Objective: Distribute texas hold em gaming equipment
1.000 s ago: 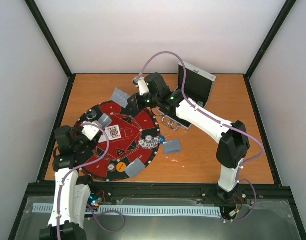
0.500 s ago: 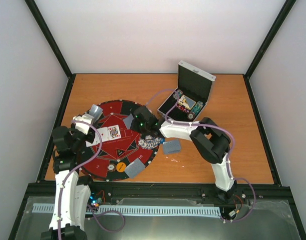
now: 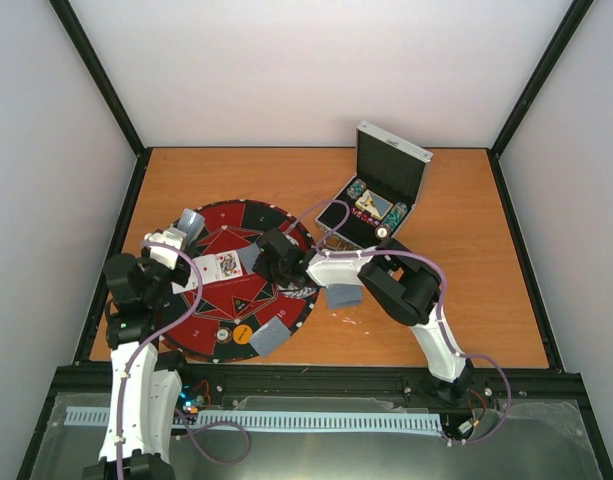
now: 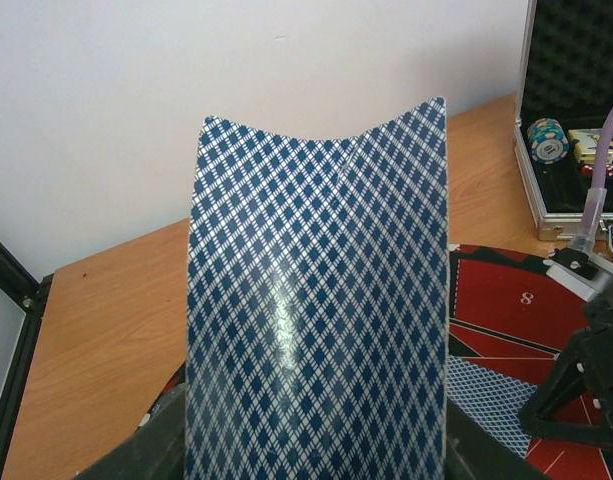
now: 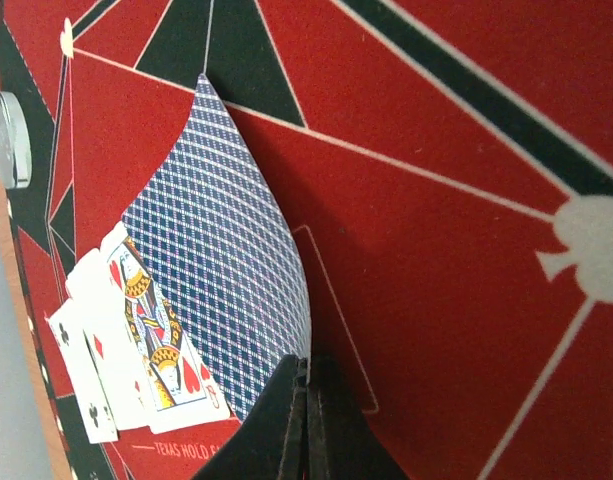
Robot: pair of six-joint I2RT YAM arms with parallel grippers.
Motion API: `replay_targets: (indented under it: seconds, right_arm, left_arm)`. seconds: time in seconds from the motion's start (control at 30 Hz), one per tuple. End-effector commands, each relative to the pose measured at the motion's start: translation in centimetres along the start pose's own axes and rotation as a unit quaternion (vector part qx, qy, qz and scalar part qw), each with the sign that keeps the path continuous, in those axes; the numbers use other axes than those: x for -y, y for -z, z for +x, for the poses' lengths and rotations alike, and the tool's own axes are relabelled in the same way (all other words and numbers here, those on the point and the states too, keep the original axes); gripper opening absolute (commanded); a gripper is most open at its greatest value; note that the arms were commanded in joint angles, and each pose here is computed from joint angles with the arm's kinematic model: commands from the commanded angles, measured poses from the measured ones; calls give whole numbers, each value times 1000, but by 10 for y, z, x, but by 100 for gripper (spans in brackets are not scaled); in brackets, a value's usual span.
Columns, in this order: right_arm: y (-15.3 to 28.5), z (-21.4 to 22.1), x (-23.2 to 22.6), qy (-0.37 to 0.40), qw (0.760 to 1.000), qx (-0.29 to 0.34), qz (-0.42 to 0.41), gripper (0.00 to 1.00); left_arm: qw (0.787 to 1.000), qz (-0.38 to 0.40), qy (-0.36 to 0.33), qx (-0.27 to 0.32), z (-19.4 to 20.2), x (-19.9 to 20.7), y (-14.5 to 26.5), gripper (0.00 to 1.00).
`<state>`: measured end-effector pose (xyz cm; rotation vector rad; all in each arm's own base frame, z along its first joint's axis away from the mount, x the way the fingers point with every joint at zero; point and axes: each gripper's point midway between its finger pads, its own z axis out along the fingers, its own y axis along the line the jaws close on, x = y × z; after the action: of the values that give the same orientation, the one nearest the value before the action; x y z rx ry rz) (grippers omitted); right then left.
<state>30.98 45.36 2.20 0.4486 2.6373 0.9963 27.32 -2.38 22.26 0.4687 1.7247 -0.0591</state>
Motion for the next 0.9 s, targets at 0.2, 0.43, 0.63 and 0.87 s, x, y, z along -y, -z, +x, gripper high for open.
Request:
replay_targets:
  seconds: [0.2,0.43,0.63,0.87]
  right_arm:
    - [-10,12,15,-89,996,3,7,3]
    - [-5,12,11,-118,993,18,-4,3]
    - [-5,14,14,-130,991,17,3,3]
    - [-5,15,15,-138,990,15,-3,3]
  left_arm:
    - [1000,2,-2,22,-11,1,3,40]
    - [1000,5,-1,23,-11,2,3,40]
    - [1000,7,-2,22,-11,3,3,40]
    - [1000,7,-2,21,-10,3,3,40]
